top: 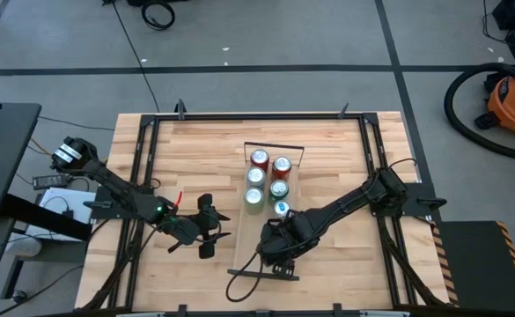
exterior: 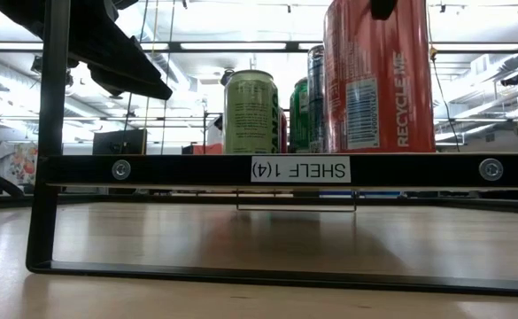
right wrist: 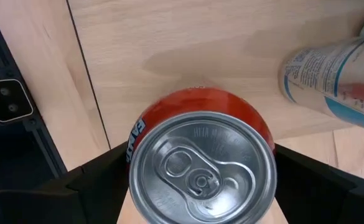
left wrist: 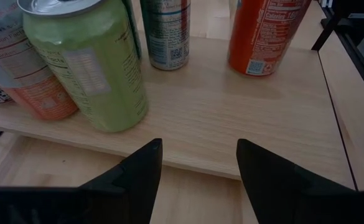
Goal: Place canned beverage on shelf
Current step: Put the red soda can on the shelf, then return to Home Position
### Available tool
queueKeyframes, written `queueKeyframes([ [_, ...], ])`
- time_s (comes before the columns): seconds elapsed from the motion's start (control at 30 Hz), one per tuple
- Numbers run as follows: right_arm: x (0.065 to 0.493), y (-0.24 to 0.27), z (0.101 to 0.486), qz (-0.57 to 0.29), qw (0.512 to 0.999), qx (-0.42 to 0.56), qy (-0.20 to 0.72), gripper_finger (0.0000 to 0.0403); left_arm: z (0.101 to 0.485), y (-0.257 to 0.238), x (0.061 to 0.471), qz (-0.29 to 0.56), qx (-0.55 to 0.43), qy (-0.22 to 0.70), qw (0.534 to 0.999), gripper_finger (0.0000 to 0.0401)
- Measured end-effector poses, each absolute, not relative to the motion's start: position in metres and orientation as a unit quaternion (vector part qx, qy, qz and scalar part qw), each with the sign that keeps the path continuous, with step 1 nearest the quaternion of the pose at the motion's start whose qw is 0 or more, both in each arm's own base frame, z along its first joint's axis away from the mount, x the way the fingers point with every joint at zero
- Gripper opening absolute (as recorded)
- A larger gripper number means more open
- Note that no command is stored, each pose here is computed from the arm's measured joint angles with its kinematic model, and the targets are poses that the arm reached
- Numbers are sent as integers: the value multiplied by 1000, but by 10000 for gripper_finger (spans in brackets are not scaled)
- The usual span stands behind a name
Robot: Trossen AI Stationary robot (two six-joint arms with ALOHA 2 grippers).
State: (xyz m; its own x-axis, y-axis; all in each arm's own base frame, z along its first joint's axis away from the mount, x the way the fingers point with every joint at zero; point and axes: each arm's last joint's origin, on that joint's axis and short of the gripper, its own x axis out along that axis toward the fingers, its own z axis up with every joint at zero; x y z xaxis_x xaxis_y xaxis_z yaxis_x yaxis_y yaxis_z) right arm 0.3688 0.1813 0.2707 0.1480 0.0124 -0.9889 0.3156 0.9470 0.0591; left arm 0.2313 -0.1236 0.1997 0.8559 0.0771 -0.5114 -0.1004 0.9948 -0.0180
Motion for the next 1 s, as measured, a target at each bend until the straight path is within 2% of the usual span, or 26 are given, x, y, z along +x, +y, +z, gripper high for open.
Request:
queueKeyframes([
  [0.43,366,176,280,-113,748,141,639,353,200,-124,231,46,-22,265,963,217],
  [0.63,363,175,296,-122,761,134,624,352,199,-124,231,46,-21,265,963,217],
  [0.87,355,177,316,-132,770,106,615,352,199,-124,231,46,-21,265,963,217],
  [1.0,347,179,324,-138,789,40,597,352,200,-124,231,44,-15,265,963,217],
])
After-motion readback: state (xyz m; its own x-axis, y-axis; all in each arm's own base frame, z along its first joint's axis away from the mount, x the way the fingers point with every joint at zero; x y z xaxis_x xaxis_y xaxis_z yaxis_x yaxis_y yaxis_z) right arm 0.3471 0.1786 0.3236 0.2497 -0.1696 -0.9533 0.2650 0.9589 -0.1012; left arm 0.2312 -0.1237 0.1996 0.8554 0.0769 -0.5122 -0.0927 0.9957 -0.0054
